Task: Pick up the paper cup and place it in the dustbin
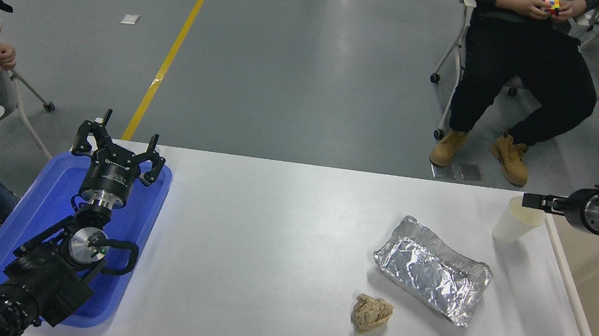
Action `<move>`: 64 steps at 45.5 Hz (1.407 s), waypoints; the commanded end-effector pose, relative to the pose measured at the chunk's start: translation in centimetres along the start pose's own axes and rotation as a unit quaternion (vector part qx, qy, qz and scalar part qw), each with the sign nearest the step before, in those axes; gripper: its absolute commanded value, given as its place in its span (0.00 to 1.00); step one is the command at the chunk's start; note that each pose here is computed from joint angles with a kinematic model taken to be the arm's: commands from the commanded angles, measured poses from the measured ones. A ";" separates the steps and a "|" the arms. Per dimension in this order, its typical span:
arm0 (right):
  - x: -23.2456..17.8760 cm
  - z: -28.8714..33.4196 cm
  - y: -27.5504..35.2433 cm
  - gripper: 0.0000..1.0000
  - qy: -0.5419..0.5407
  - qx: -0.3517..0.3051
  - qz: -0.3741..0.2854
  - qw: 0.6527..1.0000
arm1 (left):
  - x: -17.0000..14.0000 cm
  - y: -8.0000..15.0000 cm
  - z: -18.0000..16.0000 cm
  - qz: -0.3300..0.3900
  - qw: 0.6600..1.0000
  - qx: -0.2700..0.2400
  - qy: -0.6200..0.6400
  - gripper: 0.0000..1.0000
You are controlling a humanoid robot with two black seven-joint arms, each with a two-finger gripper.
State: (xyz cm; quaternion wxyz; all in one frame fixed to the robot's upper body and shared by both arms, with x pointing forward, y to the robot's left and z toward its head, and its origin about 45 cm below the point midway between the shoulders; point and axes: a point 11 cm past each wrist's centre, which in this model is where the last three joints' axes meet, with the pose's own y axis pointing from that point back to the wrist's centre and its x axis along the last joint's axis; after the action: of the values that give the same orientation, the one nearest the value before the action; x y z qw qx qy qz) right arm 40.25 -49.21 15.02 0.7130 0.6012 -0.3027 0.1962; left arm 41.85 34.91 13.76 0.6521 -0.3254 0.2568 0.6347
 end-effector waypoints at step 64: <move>-7.0 -2.9 -1.8 0.00 -0.010 0.053 0.013 0.998 | 0.0 0.0 0.0 0.000 1.000 0.000 0.000 1.00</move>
State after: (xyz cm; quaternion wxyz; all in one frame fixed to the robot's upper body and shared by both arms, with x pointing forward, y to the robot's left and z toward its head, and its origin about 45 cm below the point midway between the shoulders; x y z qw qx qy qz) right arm 36.56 -46.80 8.56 0.6845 0.6242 -0.3128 0.2100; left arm 41.85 34.90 13.75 0.6523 -0.3256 0.2570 0.6344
